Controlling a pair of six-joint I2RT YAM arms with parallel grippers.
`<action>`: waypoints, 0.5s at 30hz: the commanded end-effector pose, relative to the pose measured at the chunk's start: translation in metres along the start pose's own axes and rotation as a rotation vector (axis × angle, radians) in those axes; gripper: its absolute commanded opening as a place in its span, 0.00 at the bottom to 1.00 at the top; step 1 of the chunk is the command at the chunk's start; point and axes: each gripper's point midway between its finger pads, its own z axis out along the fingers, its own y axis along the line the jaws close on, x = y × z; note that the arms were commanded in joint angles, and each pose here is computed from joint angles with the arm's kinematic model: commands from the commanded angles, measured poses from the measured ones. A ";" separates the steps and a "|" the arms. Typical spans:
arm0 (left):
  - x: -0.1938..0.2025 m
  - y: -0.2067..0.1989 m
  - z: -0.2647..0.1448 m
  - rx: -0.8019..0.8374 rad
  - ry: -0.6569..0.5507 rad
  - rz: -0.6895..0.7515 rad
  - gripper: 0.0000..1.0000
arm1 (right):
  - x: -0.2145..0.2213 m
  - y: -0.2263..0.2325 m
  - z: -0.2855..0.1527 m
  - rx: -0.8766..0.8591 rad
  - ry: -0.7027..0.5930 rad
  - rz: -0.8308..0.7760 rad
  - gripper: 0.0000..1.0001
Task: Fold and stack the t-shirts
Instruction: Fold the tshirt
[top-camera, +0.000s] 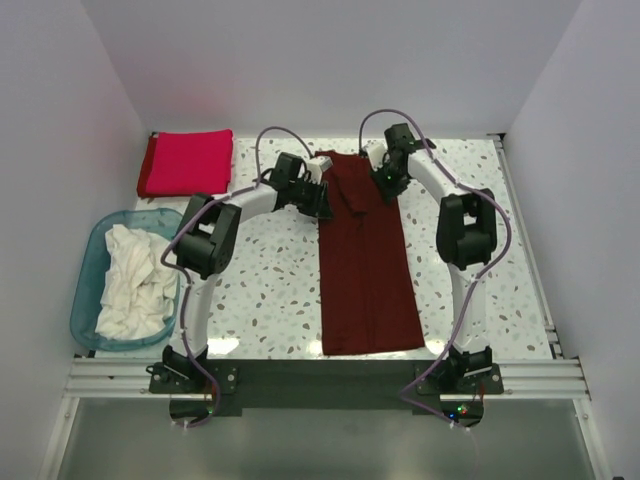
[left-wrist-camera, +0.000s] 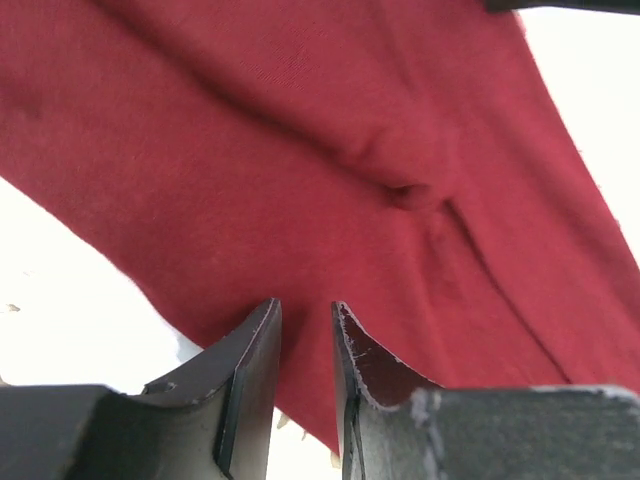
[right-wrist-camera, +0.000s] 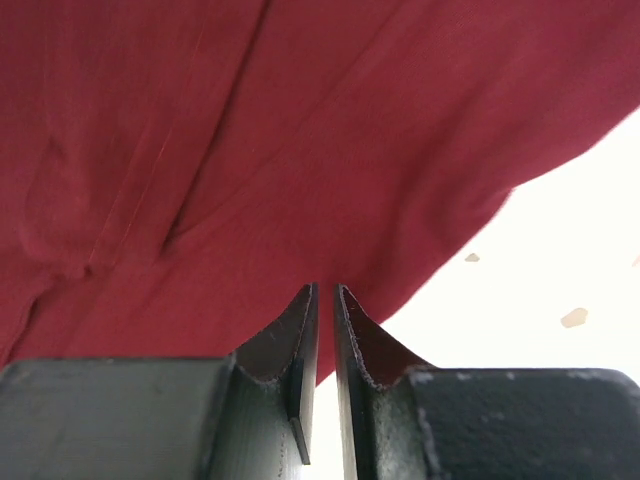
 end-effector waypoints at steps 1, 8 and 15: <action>-0.002 0.013 0.006 -0.043 0.003 -0.024 0.31 | 0.014 0.018 -0.003 -0.087 0.033 -0.012 0.15; 0.013 0.046 0.000 -0.130 0.054 -0.030 0.29 | 0.023 0.027 0.013 -0.131 0.056 -0.003 0.15; 0.010 0.083 -0.018 -0.201 0.055 -0.045 0.28 | 0.002 0.019 0.050 -0.129 0.022 0.075 0.15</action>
